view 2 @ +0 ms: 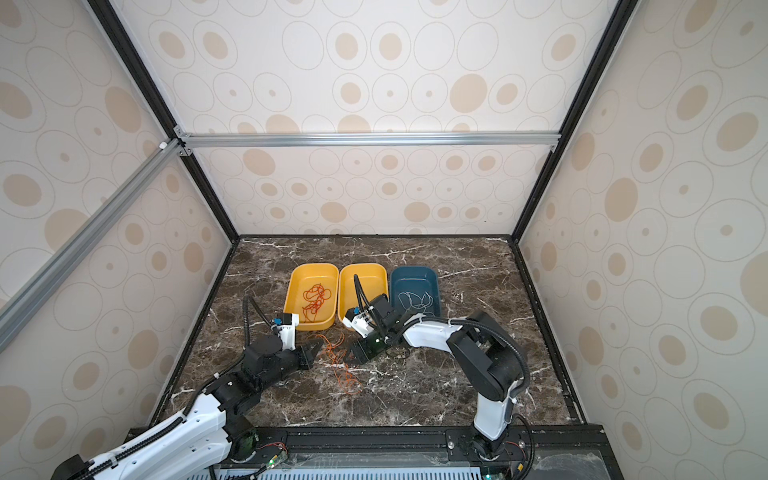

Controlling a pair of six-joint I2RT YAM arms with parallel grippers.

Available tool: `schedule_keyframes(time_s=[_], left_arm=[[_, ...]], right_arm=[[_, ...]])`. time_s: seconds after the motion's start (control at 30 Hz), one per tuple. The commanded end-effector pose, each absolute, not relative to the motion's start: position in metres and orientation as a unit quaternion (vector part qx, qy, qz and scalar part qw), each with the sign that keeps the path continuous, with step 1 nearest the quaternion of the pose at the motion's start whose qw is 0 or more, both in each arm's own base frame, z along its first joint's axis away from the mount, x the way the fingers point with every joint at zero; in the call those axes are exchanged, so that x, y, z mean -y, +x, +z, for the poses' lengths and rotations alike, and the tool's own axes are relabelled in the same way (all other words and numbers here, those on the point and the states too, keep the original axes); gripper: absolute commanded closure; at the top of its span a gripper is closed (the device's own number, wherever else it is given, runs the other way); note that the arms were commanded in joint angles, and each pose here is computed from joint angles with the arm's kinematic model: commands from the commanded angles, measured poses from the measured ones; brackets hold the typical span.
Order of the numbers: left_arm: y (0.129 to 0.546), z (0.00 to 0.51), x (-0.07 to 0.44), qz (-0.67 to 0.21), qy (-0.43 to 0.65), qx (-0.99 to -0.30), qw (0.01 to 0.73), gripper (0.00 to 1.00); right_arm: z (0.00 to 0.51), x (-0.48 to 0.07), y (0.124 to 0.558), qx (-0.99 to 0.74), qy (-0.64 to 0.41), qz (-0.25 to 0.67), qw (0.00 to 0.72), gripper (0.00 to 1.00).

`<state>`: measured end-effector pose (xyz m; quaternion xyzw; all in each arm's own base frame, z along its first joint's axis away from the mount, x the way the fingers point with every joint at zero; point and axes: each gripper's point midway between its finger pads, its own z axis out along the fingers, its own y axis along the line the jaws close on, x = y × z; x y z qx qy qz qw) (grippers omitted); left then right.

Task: Untangle the cables

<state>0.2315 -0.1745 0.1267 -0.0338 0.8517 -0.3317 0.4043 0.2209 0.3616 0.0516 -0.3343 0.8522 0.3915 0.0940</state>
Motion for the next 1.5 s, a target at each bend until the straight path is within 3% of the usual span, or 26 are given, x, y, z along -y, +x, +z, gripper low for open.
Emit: schedule_keyframes(time_s=[0.0,0.3,0.33,0.53,1.0,1.47], left_arm=[[0.237,0.149,0.177,-0.343,-0.035,-0.838,0.424,1.00],[0.240,0.152,0.180,-0.346,-0.032,-0.837,0.423,1.00],[0.240,0.153,0.180,-0.347,-0.033,-0.836,0.424,1.00],[0.242,0.158,0.177,-0.341,-0.040,-0.833,0.433,1.00],[0.249,0.158,0.133,-0.236,-0.100,-0.853,0.455,1.00],[0.245,0.158,0.101,-0.180,-0.151,-0.856,0.461,1.00]], right_arm=[[0.056,-0.379,0.227,-0.839,-0.337,0.413,0.109,0.46],[0.047,-0.399,0.226,-0.832,-0.329,0.435,0.101,0.51],[0.045,-0.399,0.227,-0.836,-0.325,0.431,0.101,0.54],[0.033,-0.389,0.224,-0.854,-0.311,0.409,0.084,0.99],[0.023,-0.293,0.218,-0.925,-0.239,0.281,0.084,1.00],[0.022,-0.158,0.234,-0.989,-0.060,0.110,0.073,1.00]])
